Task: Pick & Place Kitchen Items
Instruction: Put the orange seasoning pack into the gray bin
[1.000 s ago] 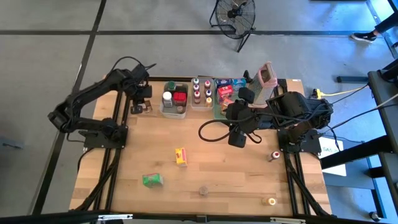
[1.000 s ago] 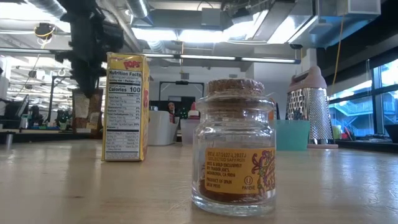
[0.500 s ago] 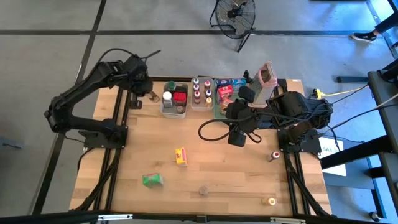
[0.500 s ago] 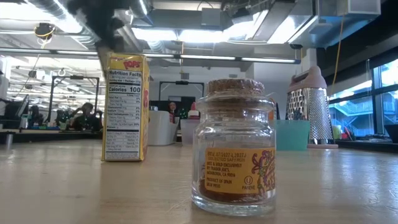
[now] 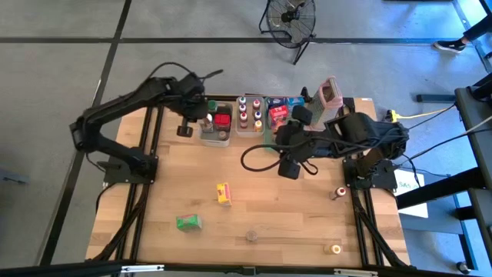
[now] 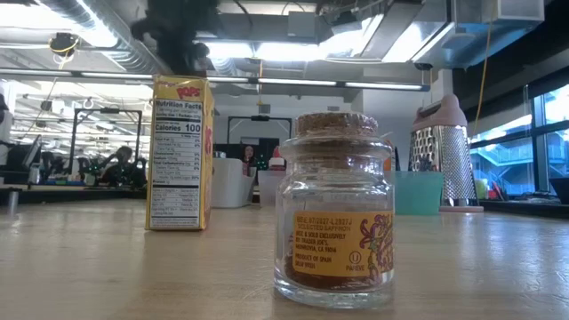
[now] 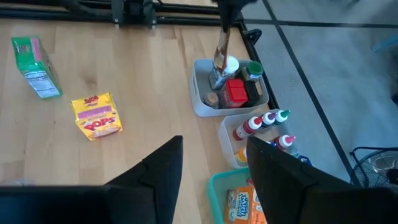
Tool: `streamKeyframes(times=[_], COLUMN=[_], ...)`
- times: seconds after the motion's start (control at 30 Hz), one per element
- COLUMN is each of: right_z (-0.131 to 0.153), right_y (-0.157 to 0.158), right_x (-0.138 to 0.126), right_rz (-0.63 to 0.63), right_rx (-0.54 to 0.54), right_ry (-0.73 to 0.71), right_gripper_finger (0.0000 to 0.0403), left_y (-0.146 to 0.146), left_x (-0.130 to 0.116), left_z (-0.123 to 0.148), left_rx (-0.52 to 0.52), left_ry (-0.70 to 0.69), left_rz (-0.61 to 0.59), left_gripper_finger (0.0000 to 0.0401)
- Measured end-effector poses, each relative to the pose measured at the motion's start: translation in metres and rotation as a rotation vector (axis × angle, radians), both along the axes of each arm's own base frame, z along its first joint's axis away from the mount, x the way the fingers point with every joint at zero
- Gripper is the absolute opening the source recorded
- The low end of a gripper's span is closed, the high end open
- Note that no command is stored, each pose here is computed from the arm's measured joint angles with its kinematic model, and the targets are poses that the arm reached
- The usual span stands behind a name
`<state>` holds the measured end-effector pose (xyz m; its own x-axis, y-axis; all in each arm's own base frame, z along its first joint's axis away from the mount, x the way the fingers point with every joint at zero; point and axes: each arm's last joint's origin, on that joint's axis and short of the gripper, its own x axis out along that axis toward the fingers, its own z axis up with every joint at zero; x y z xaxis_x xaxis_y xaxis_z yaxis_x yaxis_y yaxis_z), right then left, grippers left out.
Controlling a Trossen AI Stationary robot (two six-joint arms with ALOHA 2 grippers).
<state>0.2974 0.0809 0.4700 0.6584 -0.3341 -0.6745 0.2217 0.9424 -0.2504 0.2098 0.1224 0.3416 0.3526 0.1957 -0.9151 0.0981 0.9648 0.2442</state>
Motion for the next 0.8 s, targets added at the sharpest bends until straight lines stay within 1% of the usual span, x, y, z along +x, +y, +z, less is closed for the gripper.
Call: streamKeyframes(times=[0.1, 0.27, 0.37, 0.47, 0.8], right_z=[-0.003, -0.007, -0.007, -0.007, -0.008], right_y=[0.001, 0.002, 0.002, 0.002, 0.001], right_x=[0.002, 0.004, 0.004, 0.003, 0.002], right_rz=[0.002, 0.007, 0.005, 0.003, 0.002], right_rx=[-0.006, -0.006, -0.002, -0.003, -0.006], right_ry=[0.024, 0.047, 0.045, 0.052, 0.061], right_gripper_finger=[0.0180, 0.0180, 0.0180, 0.0180, 0.0180], left_y=[0.008, 0.019, 0.025, 0.028, 0.029], left_x=[0.009, 0.017, 0.020, 0.024, 0.025], left_z=[-0.014, -0.031, -0.037, -0.040, -0.039], left_rx=[-0.039, -0.088, -0.110, -0.104, -0.098], left_ry=[0.066, 0.146, 0.148, 0.137, 0.125], left_rz=[0.008, 0.027, 0.034, 0.034, 0.036], left_gripper_finger=[0.0002, 0.0002, 0.0002, 0.0002, 0.0002])
